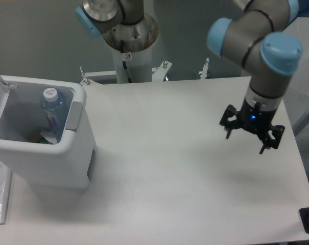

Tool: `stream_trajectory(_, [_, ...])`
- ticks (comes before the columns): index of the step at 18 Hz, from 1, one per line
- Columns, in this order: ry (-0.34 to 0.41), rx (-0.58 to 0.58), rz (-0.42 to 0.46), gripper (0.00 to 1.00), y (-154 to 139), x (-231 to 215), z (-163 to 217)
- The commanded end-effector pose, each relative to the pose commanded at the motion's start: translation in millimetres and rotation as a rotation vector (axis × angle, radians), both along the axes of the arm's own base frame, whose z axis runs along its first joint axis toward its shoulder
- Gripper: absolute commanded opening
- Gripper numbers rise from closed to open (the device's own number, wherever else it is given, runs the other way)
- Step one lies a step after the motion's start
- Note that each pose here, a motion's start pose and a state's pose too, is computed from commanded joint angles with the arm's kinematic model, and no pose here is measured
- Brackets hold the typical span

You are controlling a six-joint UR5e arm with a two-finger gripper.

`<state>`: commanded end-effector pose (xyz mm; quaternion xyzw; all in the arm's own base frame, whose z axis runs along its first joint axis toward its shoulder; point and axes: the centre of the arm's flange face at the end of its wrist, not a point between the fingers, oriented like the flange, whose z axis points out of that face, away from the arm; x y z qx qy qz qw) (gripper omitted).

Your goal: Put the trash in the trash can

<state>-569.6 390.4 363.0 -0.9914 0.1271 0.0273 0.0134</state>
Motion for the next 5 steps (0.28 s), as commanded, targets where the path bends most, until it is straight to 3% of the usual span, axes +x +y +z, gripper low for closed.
stream_trajectory(5, [-0.013, -0.008, -0.003, 1.00, 1.1, 2.3, -8.9])
